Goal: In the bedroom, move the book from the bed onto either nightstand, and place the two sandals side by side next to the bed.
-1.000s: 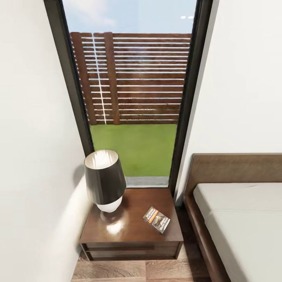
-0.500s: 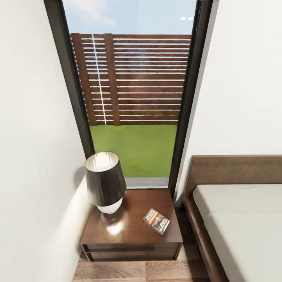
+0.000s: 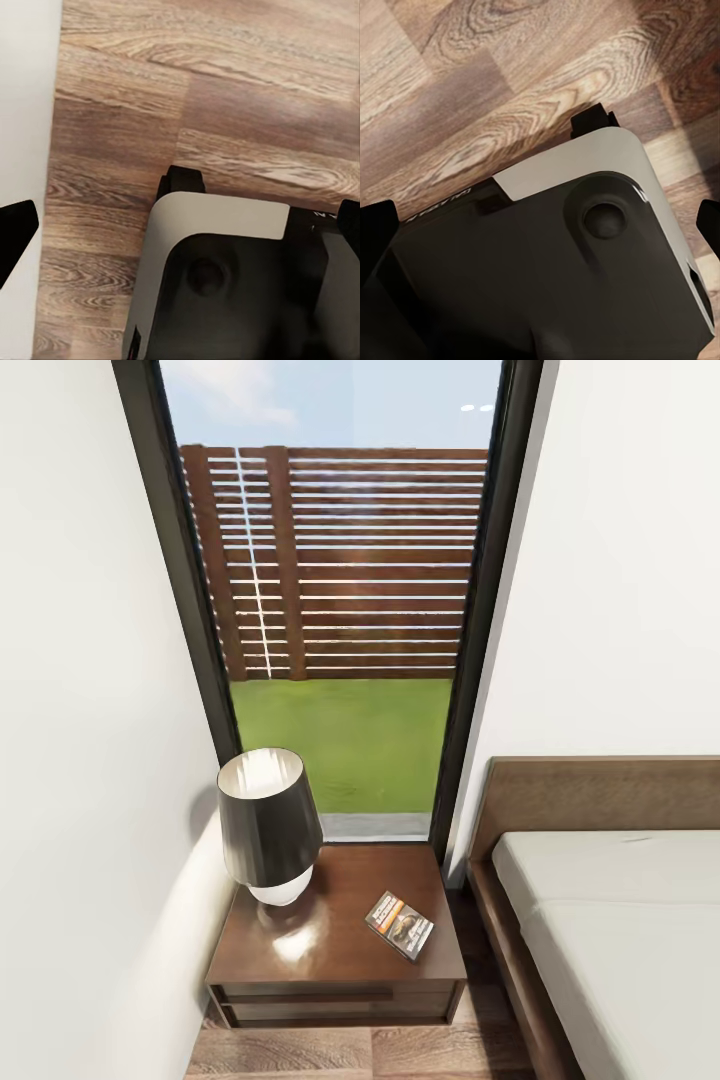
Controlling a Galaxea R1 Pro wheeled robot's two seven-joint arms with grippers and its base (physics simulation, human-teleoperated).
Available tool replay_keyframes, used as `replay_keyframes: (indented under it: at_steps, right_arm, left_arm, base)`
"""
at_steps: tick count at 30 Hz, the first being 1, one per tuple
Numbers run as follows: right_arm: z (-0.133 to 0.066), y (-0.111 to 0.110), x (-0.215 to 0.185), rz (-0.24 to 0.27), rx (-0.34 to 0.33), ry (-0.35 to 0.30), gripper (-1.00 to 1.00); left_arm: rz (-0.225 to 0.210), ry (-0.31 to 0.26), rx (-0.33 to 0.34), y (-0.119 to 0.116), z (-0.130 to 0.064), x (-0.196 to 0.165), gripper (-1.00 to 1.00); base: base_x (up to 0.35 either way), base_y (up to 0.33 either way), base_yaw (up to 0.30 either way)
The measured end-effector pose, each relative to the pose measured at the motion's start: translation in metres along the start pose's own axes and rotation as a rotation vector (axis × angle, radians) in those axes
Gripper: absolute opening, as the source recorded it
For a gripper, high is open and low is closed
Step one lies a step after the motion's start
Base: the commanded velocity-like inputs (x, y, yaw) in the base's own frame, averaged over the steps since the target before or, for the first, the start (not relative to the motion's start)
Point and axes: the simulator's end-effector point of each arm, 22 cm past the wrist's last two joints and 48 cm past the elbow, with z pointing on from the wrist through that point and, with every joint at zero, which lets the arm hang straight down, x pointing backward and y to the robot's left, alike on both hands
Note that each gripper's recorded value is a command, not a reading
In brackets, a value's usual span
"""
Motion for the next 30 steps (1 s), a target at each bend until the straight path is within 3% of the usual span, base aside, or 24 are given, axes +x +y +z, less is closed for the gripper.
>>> replay_keyframes:
  at_steps: [20,30]
  right_arm:
    - [0.0,0.0,0.001,0.002,0.0,0.003,1.0]
    - [0.001,0.003,0.003,0.0,-0.002,0.008,1.0]
  left_arm:
    - [-0.004,0.011,-0.006,-0.001,0.001,0.005,1.0]
    - [-0.019,0.07,0.009,-0.01,0.003,0.032,1.0]
  base:
    - [0.0,0.0,0.0]
    - [0.0,0.0,0.0]
